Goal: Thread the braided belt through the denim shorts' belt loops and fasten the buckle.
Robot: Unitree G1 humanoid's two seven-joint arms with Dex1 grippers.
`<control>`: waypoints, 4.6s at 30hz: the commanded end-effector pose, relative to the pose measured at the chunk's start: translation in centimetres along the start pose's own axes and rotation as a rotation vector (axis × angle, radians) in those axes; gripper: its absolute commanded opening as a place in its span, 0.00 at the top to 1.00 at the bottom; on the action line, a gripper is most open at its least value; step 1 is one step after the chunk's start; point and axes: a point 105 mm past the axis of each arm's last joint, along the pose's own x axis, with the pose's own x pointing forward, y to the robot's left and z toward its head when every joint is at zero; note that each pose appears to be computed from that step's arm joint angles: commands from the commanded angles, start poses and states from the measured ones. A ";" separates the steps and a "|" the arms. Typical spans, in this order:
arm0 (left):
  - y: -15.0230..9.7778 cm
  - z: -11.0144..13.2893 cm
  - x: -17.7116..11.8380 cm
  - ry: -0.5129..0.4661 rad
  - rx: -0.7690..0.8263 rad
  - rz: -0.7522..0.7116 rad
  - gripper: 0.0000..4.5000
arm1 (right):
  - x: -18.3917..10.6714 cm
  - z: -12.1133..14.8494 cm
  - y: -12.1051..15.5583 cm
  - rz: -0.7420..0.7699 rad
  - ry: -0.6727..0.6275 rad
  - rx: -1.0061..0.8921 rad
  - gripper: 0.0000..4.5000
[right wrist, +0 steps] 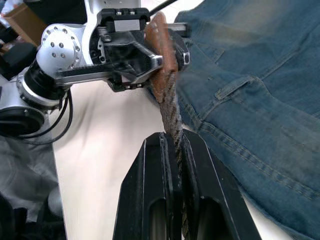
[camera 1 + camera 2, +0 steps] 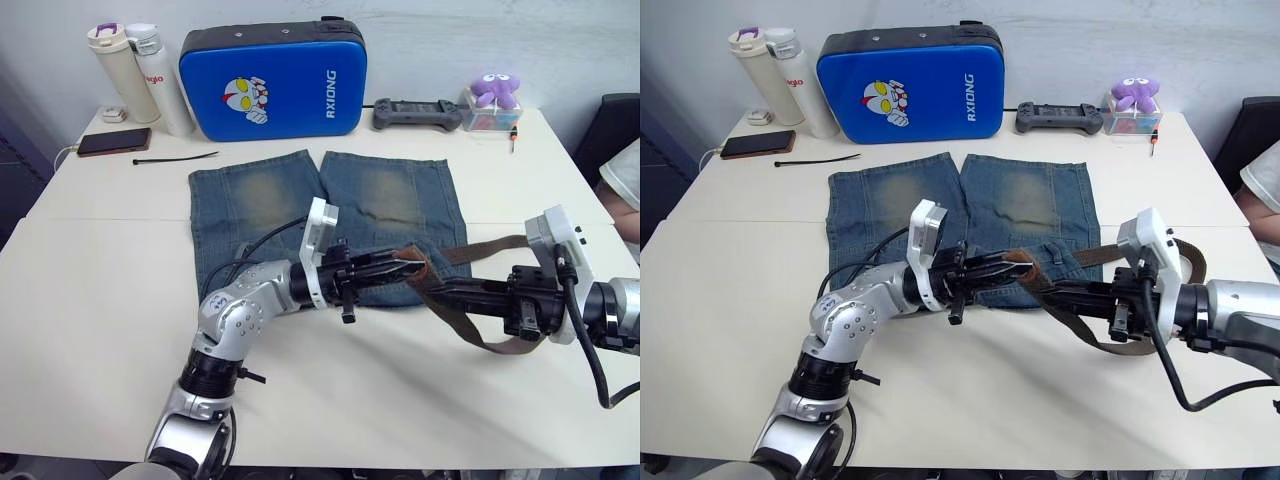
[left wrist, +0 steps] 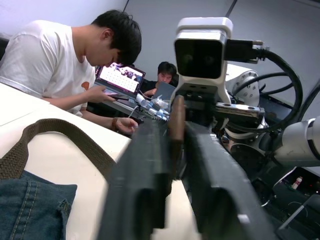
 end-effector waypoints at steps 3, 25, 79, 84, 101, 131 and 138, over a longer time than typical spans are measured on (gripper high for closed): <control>-0.7 1.7 1.3 -0.070 0.022 -0.092 1.00 | -1.0 0.1 -0.6 -0.110 -0.027 0.037 0.81; 2.2 4.7 7.0 -0.260 -0.448 -0.032 1.00 | -1.5 0.9 4.3 -0.167 -0.708 0.540 0.01; 7.0 5.1 1.1 -0.008 -0.116 0.271 0.20 | -2.7 1.6 -5.1 -0.392 -1.169 0.602 1.00; 4.8 0.4 -0.1 0.449 0.341 0.067 0.01 | -5.0 1.5 -6.1 -0.522 -0.992 0.501 1.00; 8.9 -9.7 4.2 0.915 0.719 0.009 0.01 | -7.4 1.6 -6.3 -0.749 -0.694 0.309 1.00; 0.8 -8.4 -5.3 1.010 0.487 -0.431 0.99 | -3.8 -2.7 -2.6 -0.572 -0.406 0.408 1.00; -0.1 -5.0 -4.1 0.844 0.273 -0.325 0.37 | -3.1 -3.0 -2.0 -0.552 -0.389 0.442 1.00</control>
